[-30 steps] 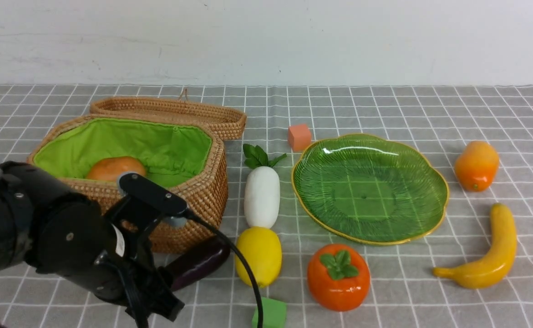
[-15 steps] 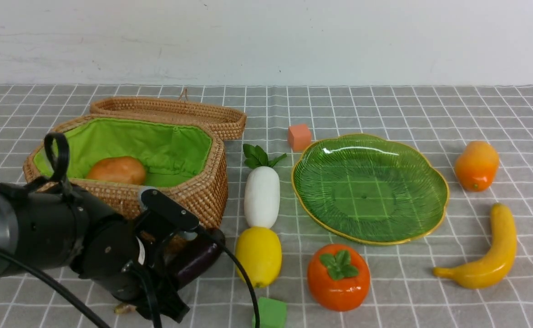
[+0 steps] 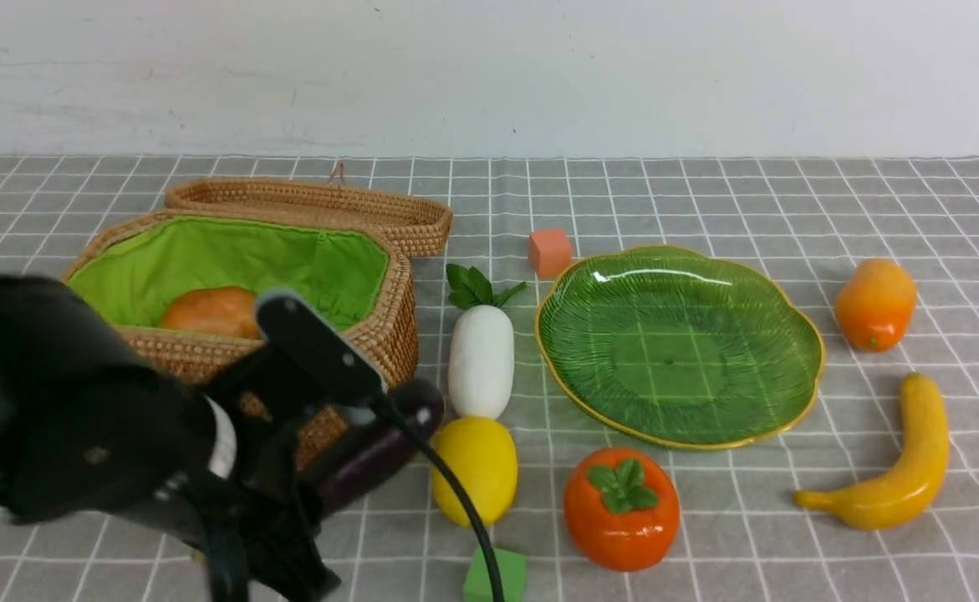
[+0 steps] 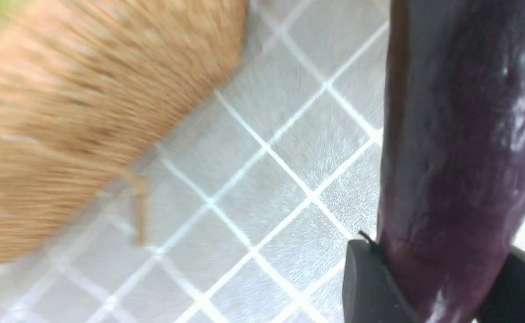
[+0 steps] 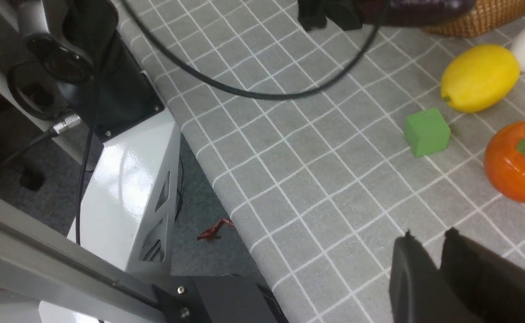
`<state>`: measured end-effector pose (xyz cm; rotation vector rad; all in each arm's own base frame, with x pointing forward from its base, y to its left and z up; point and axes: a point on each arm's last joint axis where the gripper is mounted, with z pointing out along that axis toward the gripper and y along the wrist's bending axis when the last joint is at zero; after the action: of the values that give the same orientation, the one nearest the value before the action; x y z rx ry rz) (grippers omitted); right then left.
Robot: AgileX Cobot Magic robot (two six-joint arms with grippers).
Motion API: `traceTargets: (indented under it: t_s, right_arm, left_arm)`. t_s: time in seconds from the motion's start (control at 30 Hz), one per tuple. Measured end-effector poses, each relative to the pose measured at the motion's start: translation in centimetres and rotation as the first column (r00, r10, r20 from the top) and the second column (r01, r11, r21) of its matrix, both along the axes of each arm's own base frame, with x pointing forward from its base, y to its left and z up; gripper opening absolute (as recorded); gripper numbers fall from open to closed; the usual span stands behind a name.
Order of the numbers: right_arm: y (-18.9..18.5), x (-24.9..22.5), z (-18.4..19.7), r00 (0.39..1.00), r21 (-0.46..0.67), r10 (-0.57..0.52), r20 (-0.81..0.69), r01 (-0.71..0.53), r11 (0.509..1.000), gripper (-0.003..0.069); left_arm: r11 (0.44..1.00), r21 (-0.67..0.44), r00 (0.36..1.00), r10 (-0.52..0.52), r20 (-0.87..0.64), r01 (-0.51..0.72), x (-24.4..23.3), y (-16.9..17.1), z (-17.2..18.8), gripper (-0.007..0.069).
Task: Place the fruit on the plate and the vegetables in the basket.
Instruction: Use the left arm to grab an eggplant and put it into the left basket, then grab a lemon with your left arm and place it on the plate on the right
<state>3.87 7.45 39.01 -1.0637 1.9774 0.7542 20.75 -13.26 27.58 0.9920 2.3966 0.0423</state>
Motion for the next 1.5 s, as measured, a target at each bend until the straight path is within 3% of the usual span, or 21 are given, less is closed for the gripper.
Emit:
traceTargets:
  t_s: [0.07,0.1,0.27,0.4,0.57,0.7,0.8,0.93,1.0,1.1,1.2,1.3,1.37,1.5]
  right_arm:
    - [0.0,0.1,0.1,1.000,0.009,-0.007,0.008,0.006,1.000,0.0105]
    - [0.1,0.3,0.3,0.999,0.026,-0.021,0.025,0.021,0.999,0.0105]
    - [0.1,1.1,1.1,0.990,0.110,-0.092,0.102,0.081,0.991,0.0108]
    - [0.1,1.6,1.8,0.978,0.173,-0.144,0.150,0.118,0.978,0.0108]
    - [0.1,1.9,2.2,0.968,0.212,-0.176,0.177,0.138,0.968,0.0108]
    - [0.1,1.9,2.2,0.969,0.209,-0.174,0.175,0.136,0.968,0.0108]
    - [0.1,1.8,2.1,0.971,0.203,-0.167,0.168,0.132,0.970,0.0108]
    - [0.1,1.8,2.1,0.973,0.198,-0.163,0.165,0.129,0.972,0.0108]
    - [0.1,1.7,2.1,0.974,0.189,-0.161,0.162,0.130,0.973,0.0108]
    - [-0.2,1.5,2.1,0.977,0.145,-0.163,0.136,0.144,0.979,0.0108]
    - [-0.8,1.1,2.2,0.977,0.075,-0.186,0.108,0.178,0.981,0.0108]
    - [-1.8,0.6,2.1,0.969,-0.014,-0.238,0.066,0.240,0.971,0.0108]
    - [-2.5,0.0,1.8,0.962,-0.061,-0.271,0.045,0.273,0.960,0.0108]
    - [-3.5,-1.4,1.6,0.955,-0.065,-0.293,0.037,0.295,0.953,0.0108]
  left_arm:
    - [1.000,-0.009,0.998,-0.009,0.058,0.009,-0.1,0.3,2.0,0.0282]
    - [1.000,-0.004,0.988,-0.006,0.154,0.006,0.2,1.0,4.6,0.0281]
    - [0.997,0.051,0.949,0.045,0.312,-0.064,3.4,3.3,8.2,0.0281]
    - [0.987,0.080,0.946,0.110,0.305,-0.140,6.8,4.6,7.5,0.0281]
    - [0.969,0.145,0.958,0.163,0.234,-0.201,11.1,6.2,3.5,0.0288]
    - [0.960,0.180,0.961,0.174,0.214,-0.214,12.1,6.5,2.1,0.0419]
    - [0.955,0.200,0.955,0.171,0.244,-0.222,12.4,6.7,2.1,0.0609]
    - [0.951,0.187,0.948,0.197,0.251,-0.247,12.2,6.8,2.5,0.0657]
    - [0.949,0.107,0.935,0.266,0.234,-0.297,11.4,6.5,3.2,0.0622]
    - [0.947,-0.018,0.930,0.318,0.185,-0.320,9.6,4.7,4.4,0.0485]
    - [0.960,-0.087,0.954,0.274,0.120,-0.265,7.4,1.9,5.1,0.0281]
    - [0.978,-0.121,0.986,0.167,-0.016,-0.168,4.4,-2.0,4.8,0.0069]
    - [0.984,-0.128,0.984,0.103,-0.146,-0.122,2.7,-4.4,3.7,-0.0013]
    - [0.990,-0.127,0.972,0.033,-0.234,-0.065,1.8,-7.5,1.6,0.0013]
